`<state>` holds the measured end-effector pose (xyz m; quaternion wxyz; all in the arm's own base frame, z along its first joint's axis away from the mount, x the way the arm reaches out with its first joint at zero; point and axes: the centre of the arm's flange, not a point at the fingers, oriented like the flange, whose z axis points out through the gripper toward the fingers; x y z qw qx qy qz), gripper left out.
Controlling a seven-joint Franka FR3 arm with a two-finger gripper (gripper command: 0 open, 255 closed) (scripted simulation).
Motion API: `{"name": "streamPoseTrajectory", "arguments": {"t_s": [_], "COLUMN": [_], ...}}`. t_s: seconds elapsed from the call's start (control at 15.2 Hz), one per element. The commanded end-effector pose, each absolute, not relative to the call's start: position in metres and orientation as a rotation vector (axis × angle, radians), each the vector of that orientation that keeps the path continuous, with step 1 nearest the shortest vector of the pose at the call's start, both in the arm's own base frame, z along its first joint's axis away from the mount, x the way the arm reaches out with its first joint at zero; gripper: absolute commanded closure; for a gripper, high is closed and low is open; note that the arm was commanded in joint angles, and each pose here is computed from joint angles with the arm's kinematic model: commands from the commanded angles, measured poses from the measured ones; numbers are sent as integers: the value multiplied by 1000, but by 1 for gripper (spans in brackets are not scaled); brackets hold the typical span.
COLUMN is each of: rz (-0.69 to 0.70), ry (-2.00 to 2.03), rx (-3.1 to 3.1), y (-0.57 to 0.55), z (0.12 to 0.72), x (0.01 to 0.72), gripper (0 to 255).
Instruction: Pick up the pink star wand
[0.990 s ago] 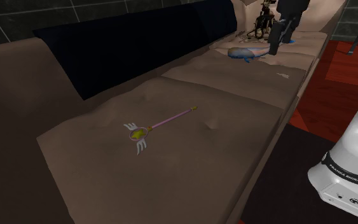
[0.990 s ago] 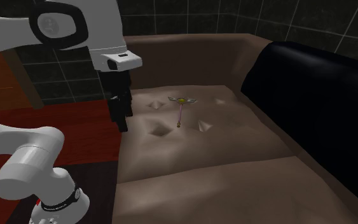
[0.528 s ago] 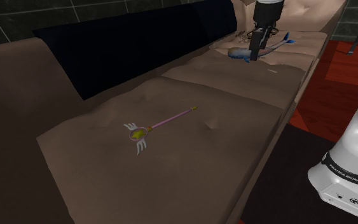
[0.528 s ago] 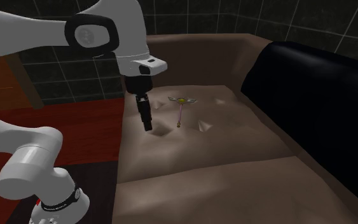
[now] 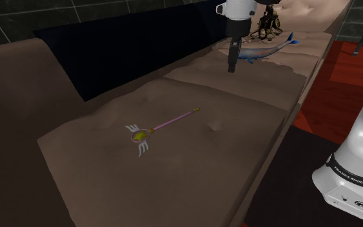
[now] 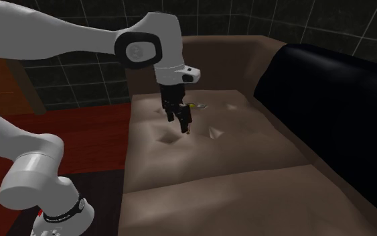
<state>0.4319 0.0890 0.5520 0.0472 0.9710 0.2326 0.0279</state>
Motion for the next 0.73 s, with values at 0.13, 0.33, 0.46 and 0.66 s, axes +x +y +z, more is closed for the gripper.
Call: {"name": "streamPoseTrajectory", "arguments": {"t_s": [0.13,0.33,0.46,0.66], "rz": [80,76,73,68], "ry": [943,1112,1224,1391], "rx": [2920,2877,2844,2785], "y": [126,155,175,207], "z": [529,515,505,491], "x": [467,486,497,511], "gripper": [0,0,0,0]}}
